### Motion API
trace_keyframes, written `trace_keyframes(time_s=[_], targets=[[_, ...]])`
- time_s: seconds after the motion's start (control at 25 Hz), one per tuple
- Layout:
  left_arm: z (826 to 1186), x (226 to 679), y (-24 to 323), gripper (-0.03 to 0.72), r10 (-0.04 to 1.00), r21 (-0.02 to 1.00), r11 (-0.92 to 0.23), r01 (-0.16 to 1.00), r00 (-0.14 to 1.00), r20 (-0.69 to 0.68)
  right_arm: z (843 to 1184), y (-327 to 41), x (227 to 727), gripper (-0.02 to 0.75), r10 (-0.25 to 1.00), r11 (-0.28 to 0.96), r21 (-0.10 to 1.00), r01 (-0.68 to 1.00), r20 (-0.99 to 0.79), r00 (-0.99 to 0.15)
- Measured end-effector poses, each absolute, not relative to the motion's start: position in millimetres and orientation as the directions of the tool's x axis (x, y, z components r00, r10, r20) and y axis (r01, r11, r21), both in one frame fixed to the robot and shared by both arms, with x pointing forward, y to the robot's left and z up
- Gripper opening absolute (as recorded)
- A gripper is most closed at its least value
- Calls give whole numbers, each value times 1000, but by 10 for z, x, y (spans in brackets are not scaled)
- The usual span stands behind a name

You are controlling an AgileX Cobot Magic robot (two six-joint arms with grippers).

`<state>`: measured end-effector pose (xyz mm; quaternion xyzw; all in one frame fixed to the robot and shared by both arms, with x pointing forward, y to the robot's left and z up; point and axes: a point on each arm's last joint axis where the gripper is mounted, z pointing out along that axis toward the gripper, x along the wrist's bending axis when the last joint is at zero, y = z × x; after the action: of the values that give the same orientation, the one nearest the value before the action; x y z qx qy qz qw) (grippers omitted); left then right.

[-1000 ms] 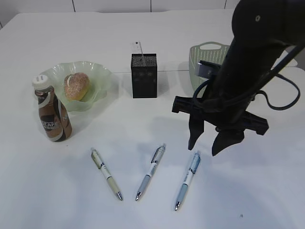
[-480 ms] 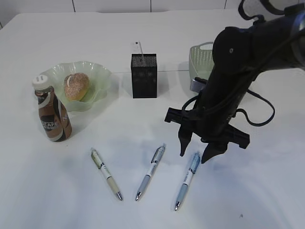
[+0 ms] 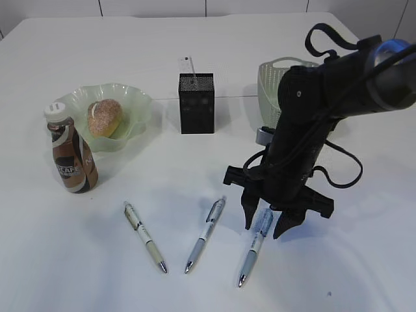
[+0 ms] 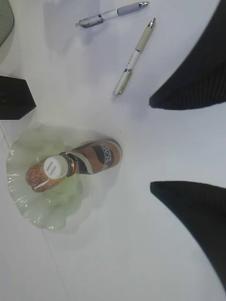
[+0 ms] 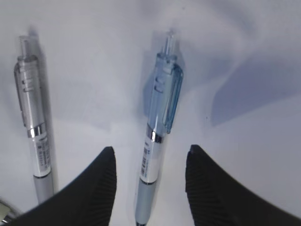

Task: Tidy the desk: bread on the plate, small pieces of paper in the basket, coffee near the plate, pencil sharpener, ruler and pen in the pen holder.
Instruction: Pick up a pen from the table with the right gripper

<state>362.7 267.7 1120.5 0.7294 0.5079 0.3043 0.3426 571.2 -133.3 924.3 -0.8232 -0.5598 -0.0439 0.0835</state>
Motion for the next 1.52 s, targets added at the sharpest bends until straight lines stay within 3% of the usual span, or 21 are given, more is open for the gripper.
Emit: trace_keyframes(time_s=[0.28,1.52], targets=[[11205,3627,2677,347,949,809,-249,532,299,96,9099,-1319,5735,387,912,-368,-105,924,154,381],[11205,3627,2677,348,949,809,-249,532,299,96,9081,-1308,5766,387,905,-380,-83,921,175,389]])
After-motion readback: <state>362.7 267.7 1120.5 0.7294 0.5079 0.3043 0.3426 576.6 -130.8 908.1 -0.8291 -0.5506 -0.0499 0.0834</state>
